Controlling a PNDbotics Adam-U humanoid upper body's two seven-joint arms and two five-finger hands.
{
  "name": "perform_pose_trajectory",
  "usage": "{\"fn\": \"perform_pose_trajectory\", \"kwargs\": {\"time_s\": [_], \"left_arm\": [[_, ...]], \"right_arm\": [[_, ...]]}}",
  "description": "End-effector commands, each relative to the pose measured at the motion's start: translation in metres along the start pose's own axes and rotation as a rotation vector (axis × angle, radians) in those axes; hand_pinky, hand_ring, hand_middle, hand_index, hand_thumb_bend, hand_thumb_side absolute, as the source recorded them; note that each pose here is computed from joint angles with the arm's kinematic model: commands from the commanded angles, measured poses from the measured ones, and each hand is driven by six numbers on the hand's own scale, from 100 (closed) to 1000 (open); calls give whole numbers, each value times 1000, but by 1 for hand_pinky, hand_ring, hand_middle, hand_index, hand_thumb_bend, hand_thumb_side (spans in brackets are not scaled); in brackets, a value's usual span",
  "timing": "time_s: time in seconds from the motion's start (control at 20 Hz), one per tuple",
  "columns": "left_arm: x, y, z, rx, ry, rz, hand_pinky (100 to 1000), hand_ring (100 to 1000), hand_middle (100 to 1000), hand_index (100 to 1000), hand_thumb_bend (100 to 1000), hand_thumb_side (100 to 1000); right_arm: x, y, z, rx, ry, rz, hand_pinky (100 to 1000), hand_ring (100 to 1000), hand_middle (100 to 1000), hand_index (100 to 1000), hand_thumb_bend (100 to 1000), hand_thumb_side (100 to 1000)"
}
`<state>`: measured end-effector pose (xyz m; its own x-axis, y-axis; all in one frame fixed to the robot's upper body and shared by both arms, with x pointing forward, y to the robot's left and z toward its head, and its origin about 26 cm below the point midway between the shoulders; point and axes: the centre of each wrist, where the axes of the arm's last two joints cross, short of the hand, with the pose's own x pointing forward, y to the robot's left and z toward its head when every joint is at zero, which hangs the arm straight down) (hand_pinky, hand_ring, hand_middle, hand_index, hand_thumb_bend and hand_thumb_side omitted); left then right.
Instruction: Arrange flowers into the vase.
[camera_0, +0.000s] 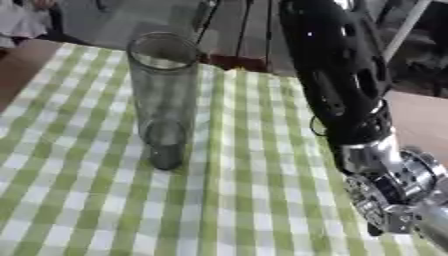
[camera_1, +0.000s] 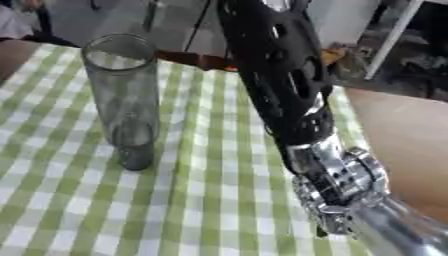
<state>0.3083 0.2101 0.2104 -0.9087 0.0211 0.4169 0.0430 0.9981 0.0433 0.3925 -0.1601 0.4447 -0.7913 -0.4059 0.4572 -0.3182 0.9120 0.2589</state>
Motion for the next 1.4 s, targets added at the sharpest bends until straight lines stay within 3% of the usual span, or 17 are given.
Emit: {"fn": "perform_pose_trajectory", "kwargs": {"time_s": [0.05, 0.85, 1.4], "left_arm": [[5, 0, -6, -20, -30, 2, 590, 878, 913, 916, 100, 854], [5, -2, -8, -18, -38, 14, 588, 878, 913, 915, 100, 858], [5, -3, -8, -13, -37, 18, 588, 879, 913, 915, 100, 862]], "right_arm": [[10, 5, -11, -8, -34, -4, 100, 100, 100, 100, 100, 421], [-3, 19, 2, 61, -69, -38, 100, 100, 100, 100, 100, 437], [-17, 26, 14, 119, -10, -31, 100, 100, 100, 100, 100, 435]]}}
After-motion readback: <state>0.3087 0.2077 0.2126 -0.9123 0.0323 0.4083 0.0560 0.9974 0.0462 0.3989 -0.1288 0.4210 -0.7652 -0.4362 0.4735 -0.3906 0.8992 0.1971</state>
